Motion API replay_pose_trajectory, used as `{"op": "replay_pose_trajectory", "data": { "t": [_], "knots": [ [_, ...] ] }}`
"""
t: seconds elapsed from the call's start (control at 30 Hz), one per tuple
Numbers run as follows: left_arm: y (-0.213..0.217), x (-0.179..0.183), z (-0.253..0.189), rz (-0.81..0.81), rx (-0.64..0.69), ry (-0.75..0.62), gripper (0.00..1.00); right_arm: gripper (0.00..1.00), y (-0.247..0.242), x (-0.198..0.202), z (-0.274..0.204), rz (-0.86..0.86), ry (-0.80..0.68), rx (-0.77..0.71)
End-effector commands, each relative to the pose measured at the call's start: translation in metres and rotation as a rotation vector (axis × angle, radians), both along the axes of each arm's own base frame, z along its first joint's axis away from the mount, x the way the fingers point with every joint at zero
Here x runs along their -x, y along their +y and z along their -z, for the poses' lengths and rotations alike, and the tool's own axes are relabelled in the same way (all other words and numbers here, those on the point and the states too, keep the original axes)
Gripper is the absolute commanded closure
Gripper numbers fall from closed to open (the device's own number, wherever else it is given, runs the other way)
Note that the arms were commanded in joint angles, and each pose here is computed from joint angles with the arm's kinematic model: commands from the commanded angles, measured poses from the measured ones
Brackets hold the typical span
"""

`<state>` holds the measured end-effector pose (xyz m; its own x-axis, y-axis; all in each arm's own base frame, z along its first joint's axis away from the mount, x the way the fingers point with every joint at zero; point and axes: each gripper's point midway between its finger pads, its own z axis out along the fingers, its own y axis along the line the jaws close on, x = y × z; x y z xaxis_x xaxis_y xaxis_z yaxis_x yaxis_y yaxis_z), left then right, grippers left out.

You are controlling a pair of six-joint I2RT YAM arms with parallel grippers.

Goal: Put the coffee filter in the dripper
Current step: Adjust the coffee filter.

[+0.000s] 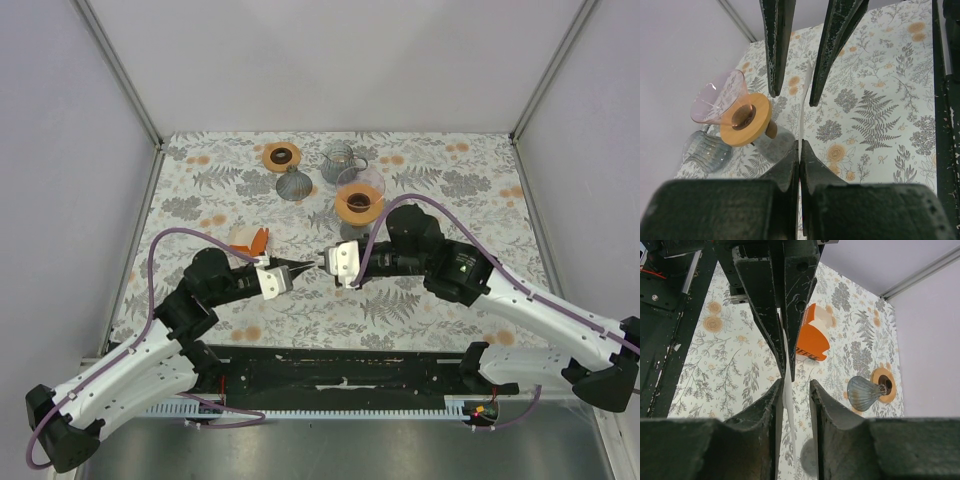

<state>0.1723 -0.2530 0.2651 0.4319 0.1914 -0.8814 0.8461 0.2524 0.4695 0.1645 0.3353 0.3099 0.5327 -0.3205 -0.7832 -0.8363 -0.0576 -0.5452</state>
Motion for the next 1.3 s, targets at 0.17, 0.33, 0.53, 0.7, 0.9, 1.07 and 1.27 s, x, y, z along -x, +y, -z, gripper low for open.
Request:
{"op": "replay_pose_trajectory", "data": {
  "t": [0.17, 0.33, 0.53, 0.7, 0.9, 1.07, 1.27],
  "knots": [
    [0.024, -0.050, -0.047, -0.287, -0.025, -0.354, 0.98, 0.41, -0.021, 0.012, -0.063, 0.088, 0.130, -0.196],
    [0.040, -0.065, -0.092, -0.454, -0.023, -0.685, 0.98, 0.30, -0.041, -0.011, -0.060, 0.232, 0.500, -0.273],
    [0.037, -0.043, -0.095, -0.443, -0.022, -1.090, 0.98, 0.30, -0.040, -0.022, -0.070, 0.267, 0.957, -0.446],
    [0.036, -0.023, -0.094, -0.394, -0.006, -1.226, 0.98, 0.19, -0.032, -0.023, -0.062, 0.249, 1.041, -0.456],
    [0.041, -0.007, -0.111, -0.399, -0.048, -1.439, 0.98, 0.45, -0.022, -0.019, -0.050, 0.187, 1.102, -0.448],
    [0.045, -0.003, -0.112, -0.402, -0.066, -1.487, 0.98, 0.44, -0.011, -0.005, -0.052, 0.090, 1.104, -0.405],
    [0.048, 0.000, -0.118, -0.407, -0.069, -1.526, 0.98, 0.52, 0.007, 0.010, -0.050, 0.027, 1.041, -0.322]
  ]
}}
